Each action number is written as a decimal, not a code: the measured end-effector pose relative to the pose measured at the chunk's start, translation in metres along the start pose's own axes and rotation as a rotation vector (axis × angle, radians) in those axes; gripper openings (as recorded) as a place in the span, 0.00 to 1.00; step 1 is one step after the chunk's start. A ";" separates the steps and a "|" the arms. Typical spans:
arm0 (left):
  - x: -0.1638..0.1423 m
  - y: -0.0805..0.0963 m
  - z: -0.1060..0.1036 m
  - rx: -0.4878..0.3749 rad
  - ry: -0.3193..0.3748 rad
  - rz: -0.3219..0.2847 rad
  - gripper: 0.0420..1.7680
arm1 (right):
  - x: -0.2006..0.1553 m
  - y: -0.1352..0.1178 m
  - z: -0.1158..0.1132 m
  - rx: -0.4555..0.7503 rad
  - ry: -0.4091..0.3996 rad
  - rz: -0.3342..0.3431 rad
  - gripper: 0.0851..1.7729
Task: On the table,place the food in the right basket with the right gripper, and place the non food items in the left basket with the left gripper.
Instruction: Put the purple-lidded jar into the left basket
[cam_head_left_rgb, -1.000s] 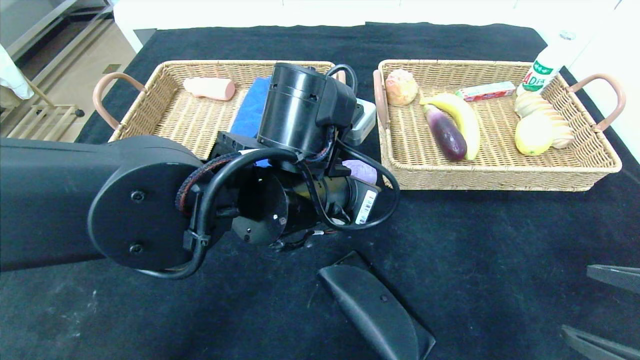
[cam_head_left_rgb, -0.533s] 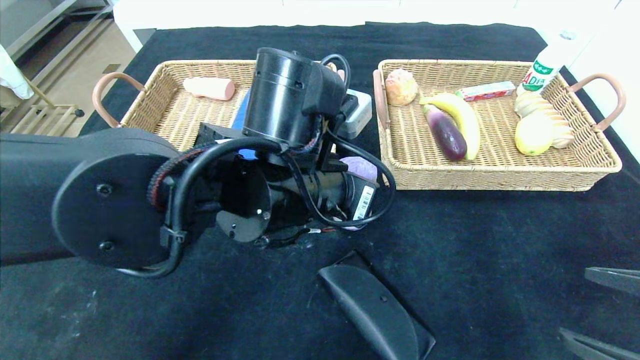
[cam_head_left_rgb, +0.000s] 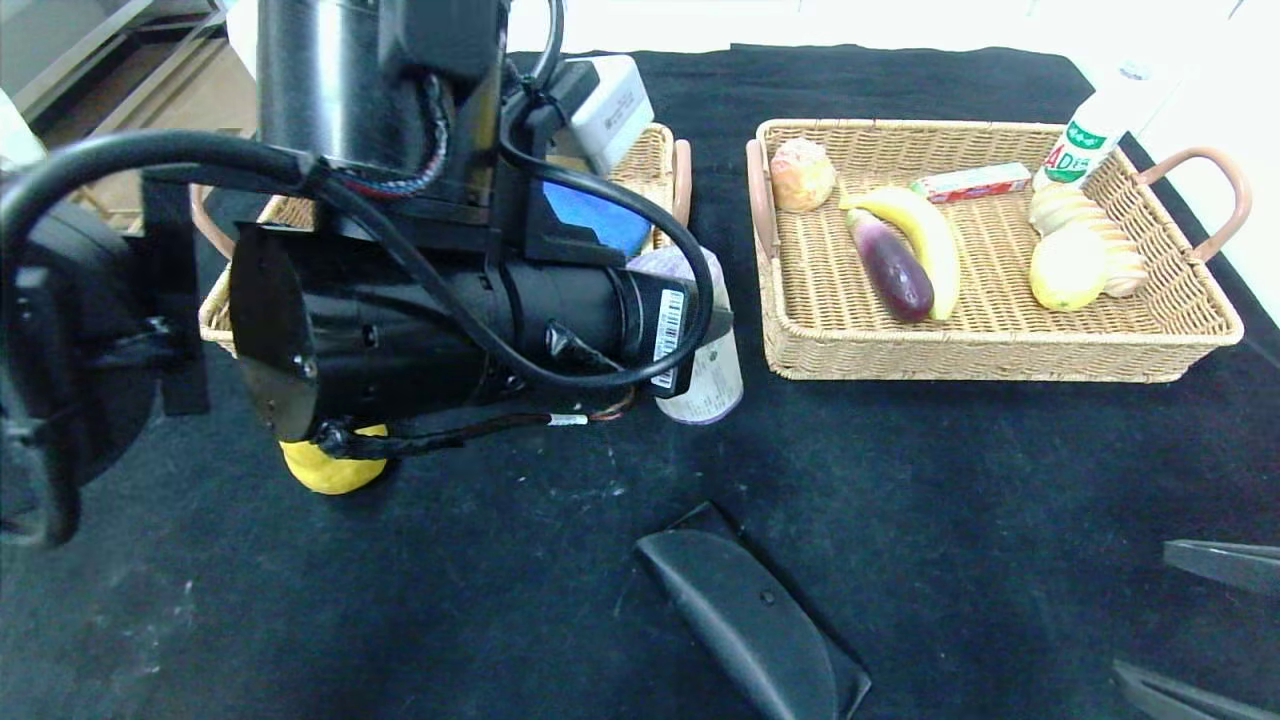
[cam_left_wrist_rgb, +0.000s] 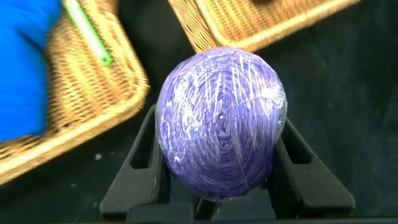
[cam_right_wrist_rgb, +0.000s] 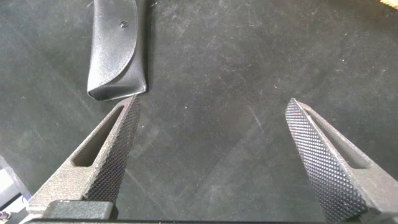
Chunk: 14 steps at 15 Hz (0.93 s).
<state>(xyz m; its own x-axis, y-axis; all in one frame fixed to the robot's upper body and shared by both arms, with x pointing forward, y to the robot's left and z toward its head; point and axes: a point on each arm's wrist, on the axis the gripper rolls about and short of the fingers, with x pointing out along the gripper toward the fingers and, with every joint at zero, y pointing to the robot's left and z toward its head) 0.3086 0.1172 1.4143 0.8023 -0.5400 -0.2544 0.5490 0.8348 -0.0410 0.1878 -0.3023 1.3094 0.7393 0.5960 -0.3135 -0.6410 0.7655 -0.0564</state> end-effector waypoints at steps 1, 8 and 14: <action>-0.004 0.003 0.002 -0.015 -0.010 0.007 0.48 | 0.000 0.000 0.000 0.000 0.001 0.000 0.96; -0.020 0.037 0.020 -0.065 -0.073 0.081 0.48 | 0.001 0.000 -0.001 0.001 0.005 0.002 0.96; -0.030 0.073 0.030 -0.091 -0.121 0.202 0.48 | 0.001 0.000 -0.001 0.001 0.007 0.004 0.96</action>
<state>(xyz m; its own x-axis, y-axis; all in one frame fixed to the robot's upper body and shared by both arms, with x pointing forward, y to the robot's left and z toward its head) 0.3318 0.1908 1.4483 0.9186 -0.3660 -0.1488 0.3562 0.9302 -0.0889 0.1883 -0.3019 1.3078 0.7354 0.5970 -0.3205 -0.6435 0.7636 -0.0540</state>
